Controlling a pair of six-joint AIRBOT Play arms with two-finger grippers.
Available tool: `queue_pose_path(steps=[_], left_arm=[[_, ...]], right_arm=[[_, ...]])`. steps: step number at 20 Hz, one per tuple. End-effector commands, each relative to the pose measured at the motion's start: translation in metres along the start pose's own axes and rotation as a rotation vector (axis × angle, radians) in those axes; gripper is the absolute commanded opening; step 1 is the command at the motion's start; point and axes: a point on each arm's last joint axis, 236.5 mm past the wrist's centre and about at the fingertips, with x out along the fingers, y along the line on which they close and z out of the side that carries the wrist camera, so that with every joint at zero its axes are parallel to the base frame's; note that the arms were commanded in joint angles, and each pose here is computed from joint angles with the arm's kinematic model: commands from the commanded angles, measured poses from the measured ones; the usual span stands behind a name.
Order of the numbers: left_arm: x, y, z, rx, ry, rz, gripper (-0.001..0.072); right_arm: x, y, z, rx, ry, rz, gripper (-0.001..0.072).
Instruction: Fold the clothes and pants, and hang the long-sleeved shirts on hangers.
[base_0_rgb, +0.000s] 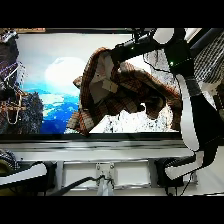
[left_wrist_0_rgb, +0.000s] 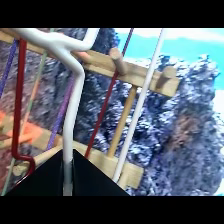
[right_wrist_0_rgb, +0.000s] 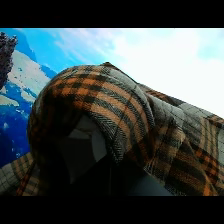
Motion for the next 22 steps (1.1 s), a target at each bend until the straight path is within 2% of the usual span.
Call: queue_pose_path(steps=[1,11,15,18,22], left_arm=[[-0.012,-0.004,0.008,0.018,-0.033,-0.004,0.0028],[-0.087,-0.026,0.049,0.072,-0.233,-0.024,0.0028],[-0.134,-0.015,0.062,0.155,-0.343,0.01,0.0026],[-0.176,-0.001,0.067,0.118,-0.437,0.022,0.0025],[-0.247,-0.003,0.066,0.039,-0.594,-0.055,0.0025]], right_arm=[[0.0,0.001,-0.001,0.0,0.003,0.002,0.0047],[0.0,0.002,-0.005,0.003,0.019,0.006,0.0047],[0.0,0.002,-0.004,0.003,0.018,0.005,0.0047],[0.0,0.001,-0.004,0.003,0.015,0.004,0.0048],[0.0,0.001,-0.003,0.003,0.013,0.003,0.0049]])
